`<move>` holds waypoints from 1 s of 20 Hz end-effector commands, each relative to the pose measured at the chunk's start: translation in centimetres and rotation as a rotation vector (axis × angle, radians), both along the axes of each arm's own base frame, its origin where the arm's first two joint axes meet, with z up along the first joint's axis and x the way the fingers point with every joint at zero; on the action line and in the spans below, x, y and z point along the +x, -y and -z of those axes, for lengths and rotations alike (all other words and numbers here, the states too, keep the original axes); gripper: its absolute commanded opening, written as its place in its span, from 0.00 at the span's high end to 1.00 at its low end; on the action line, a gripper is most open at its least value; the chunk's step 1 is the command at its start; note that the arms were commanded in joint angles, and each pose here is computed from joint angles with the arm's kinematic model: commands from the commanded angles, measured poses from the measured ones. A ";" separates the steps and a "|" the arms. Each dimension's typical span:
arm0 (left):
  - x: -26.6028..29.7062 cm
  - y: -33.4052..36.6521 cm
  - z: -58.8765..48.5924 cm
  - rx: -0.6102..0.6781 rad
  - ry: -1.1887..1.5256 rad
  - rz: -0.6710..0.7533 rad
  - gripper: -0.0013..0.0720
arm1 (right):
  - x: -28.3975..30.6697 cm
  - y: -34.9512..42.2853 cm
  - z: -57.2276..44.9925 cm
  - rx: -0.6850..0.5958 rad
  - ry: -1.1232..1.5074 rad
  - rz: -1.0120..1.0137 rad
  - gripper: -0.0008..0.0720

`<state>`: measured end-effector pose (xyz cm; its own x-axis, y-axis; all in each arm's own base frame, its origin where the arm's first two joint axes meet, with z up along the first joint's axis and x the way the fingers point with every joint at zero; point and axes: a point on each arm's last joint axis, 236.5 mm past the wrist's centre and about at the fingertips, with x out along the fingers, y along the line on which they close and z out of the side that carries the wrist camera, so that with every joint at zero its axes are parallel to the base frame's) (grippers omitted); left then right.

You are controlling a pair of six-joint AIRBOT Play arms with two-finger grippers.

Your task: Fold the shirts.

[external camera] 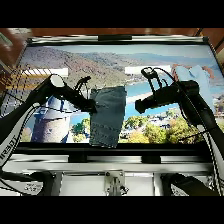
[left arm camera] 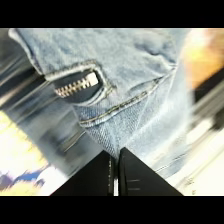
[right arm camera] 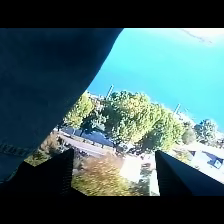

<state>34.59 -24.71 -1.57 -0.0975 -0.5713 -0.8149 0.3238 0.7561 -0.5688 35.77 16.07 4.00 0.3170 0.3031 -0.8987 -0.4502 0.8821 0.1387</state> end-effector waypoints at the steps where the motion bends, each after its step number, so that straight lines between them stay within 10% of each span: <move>1: -1.7 -3.8 2.9 0.158 -0.049 -0.086 0.88 | 0.0 -0.2 -0.1 0.010 -0.002 0.002 0.12; 8: -1.4 -3.9 8.4 0.165 -0.074 -0.290 0.85 | -0.1 -0.3 0.5 0.029 -0.040 0.052 0.12; 11: -0.2 -5.4 7.3 0.154 -0.087 -0.341 0.22 | -1.6 -2.6 3.0 0.110 -0.193 0.060 0.12; 20: -1.6 -5.6 5.9 0.137 -0.083 -0.185 0.22 | -5.6 -6.8 8.7 0.244 -0.532 0.041 0.12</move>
<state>33.78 -18.43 -7.57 -0.0429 -0.4639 -0.8848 0.0622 0.8827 -0.4658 31.96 21.20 -3.85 -0.0498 0.4560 -0.8886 -0.2667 0.8513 0.4519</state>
